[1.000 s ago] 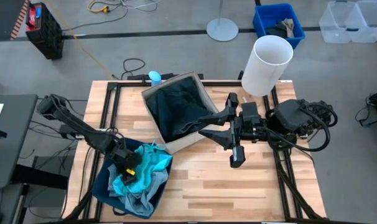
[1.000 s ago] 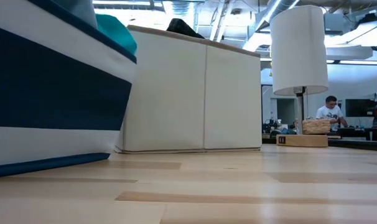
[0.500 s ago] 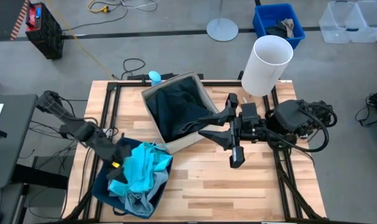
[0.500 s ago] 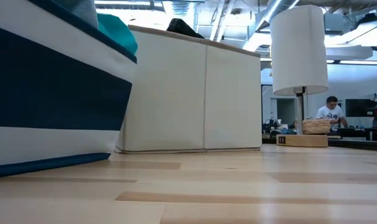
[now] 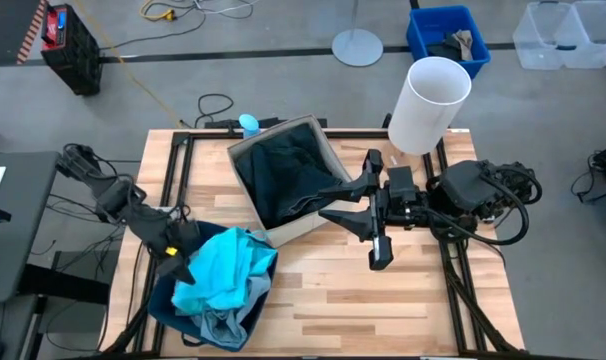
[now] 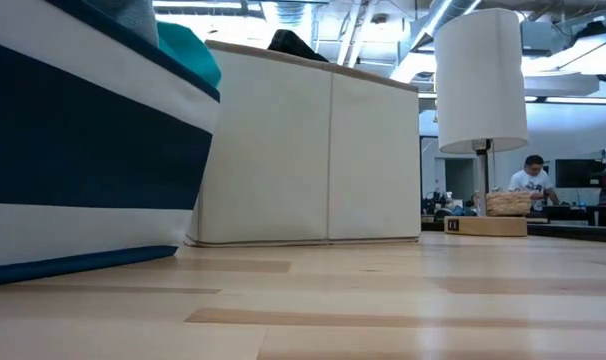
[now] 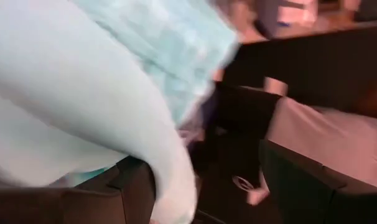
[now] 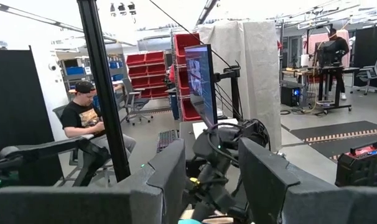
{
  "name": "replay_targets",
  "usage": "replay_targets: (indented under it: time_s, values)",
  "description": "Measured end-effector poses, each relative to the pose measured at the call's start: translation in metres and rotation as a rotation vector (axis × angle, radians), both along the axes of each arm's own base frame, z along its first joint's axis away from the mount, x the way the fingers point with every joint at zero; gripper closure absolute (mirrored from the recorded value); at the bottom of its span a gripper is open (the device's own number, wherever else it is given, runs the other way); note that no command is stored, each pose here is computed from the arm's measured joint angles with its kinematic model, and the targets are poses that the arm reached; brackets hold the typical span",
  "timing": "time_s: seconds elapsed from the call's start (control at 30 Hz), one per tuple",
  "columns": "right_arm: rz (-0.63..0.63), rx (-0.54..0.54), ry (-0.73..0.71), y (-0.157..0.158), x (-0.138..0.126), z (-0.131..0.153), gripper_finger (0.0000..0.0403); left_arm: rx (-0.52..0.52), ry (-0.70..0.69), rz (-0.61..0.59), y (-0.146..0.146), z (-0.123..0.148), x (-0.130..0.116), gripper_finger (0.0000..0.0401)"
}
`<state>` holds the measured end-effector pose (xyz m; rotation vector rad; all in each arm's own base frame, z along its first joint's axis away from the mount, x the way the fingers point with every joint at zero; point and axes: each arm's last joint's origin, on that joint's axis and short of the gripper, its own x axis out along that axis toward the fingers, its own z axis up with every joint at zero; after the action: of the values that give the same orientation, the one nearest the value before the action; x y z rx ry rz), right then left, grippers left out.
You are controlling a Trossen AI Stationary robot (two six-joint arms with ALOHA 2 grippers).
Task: Sort clothes
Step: Put the light blue shorts into the blue-white laundry organizer
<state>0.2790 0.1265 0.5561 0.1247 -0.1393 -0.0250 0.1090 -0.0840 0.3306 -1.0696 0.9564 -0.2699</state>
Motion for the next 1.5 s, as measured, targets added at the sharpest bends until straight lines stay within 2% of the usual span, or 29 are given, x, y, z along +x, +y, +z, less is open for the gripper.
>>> replay_targets:
  time_s: [0.17, 0.33, 0.47, 0.6, 0.8, 1.0, 1.07, 1.23, 1.33, 1.4, 1.5]
  values:
    - [0.000, -0.003, 0.000, 0.000, 0.000, 0.000, 0.0239, 0.114, 0.220, 0.064, 0.010, -0.010, -0.013, 0.0143]
    - [0.000, -0.006, 0.002, 0.000, 0.000, 0.000, 0.0239, 0.209, 0.311, 0.159, 0.017, -0.018, -0.019, 0.0143]
    - [-0.001, -0.009, 0.003, 0.000, 0.000, 0.000, 0.0239, 0.253, 0.253, 0.232, 0.019, -0.017, -0.016, 0.0143]
    - [-0.001, -0.009, 0.003, 0.000, 0.000, 0.000, 0.0239, 0.247, 0.061, 0.254, 0.015, -0.007, -0.006, 0.0143]
    - [-0.001, -0.009, 0.003, 0.000, 0.000, 0.000, 0.0239, 0.244, -0.288, 0.215, 0.006, 0.016, 0.010, 0.0143]
    - [-0.001, -0.009, 0.004, 0.000, 0.000, 0.000, 0.0239, 0.317, -0.502, 0.144, -0.007, 0.027, 0.028, 0.0143]
    - [0.000, -0.009, 0.004, 0.000, 0.000, 0.000, 0.0239, 0.342, -0.514, 0.090, -0.014, 0.023, 0.036, 0.0143]
    - [0.000, -0.009, 0.004, 0.000, 0.000, 0.000, 0.0239, 0.469, -0.387, 0.003, -0.030, -0.003, 0.058, 0.0143]
    - [0.000, -0.007, 0.002, 0.000, 0.000, 0.000, 0.0239, 0.509, -0.370, -0.037, -0.037, -0.013, 0.070, 0.0156]
    - [0.000, -0.002, 0.000, 0.000, 0.000, 0.000, 0.0239, 0.533, -0.371, -0.056, -0.040, -0.018, 0.076, 0.0184]
    - [0.000, 0.016, -0.001, -0.001, 0.000, 0.000, 0.0239, 0.580, -0.378, -0.085, -0.044, -0.023, 0.082, 0.0257]
